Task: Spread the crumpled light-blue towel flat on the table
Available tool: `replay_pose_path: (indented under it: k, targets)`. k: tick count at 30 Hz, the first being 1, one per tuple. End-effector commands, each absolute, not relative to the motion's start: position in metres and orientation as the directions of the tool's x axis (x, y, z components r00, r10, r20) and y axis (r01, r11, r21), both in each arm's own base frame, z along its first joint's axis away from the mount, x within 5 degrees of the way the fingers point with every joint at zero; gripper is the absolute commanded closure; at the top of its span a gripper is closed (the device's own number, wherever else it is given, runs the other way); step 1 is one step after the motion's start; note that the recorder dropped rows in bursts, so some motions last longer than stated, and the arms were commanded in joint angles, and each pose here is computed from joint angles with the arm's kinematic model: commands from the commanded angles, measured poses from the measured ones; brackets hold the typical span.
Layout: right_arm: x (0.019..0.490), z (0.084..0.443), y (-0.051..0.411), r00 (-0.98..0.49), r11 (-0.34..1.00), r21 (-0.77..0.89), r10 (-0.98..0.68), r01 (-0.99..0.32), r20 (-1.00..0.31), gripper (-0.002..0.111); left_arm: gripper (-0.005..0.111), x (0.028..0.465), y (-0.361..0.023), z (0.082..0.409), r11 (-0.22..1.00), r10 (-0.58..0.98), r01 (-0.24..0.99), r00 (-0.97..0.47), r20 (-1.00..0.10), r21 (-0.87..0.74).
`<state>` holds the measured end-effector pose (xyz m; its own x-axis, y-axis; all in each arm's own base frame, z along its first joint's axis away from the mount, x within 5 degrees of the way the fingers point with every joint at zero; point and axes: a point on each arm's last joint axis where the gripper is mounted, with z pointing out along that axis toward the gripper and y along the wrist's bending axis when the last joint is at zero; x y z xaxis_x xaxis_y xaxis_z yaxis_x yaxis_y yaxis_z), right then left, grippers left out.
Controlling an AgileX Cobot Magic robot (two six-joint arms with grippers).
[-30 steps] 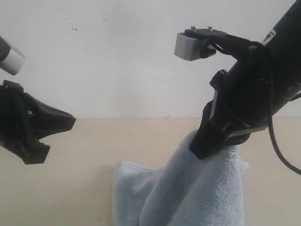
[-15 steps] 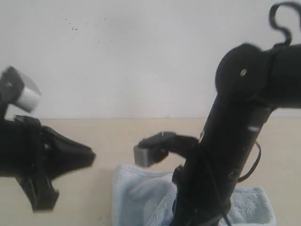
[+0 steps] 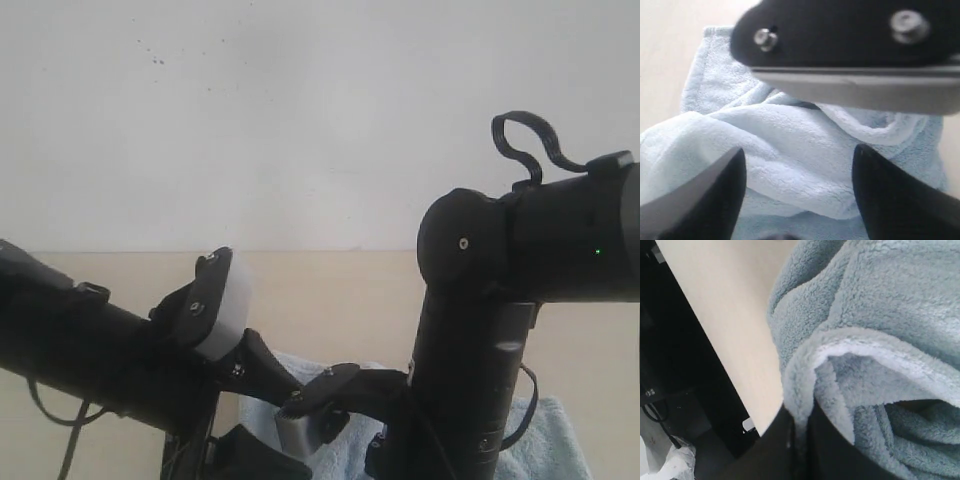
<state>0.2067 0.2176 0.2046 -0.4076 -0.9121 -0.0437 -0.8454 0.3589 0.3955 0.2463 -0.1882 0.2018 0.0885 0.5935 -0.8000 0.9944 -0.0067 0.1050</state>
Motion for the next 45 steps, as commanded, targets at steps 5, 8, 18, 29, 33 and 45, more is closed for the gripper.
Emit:
replay_pose_path:
  k: [5,8,18,29,33,45]
  targets:
    - [0.208,0.204,0.213,-0.354,0.317,0.361,-0.935,-0.877,-0.039,0.061,0.047,0.263,-0.200,0.179,-0.082,0.617,0.995,0.100,-0.781,0.062]
    - [0.213,0.204,0.215,-0.429,0.394,0.321,-0.902,-0.861,-0.046,0.057,0.047,0.267,-0.198,0.176,-0.047,0.645,0.995,0.094,-0.759,0.084]
    - [0.230,0.237,0.197,-0.463,0.463,0.017,-0.884,-0.886,-0.068,0.057,0.047,0.273,-0.188,0.217,0.251,0.624,0.964,-0.091,-0.776,0.089]
    - [0.325,0.219,0.087,-0.890,0.916,-0.173,-0.395,-0.362,-0.228,0.057,0.047,0.261,-0.163,0.281,0.442,0.530,0.877,-0.085,-0.844,0.189]
    - [0.340,0.180,0.053,-0.972,0.972,0.105,-0.195,-0.210,-0.132,0.057,0.047,0.254,-0.160,0.282,0.469,0.512,0.872,-0.137,-0.848,0.141]
    - [0.368,0.122,0.029,-0.977,0.967,0.218,-0.092,-0.133,-0.191,0.057,0.047,0.253,-0.158,0.278,0.547,0.452,0.836,-0.262,-0.853,0.033]
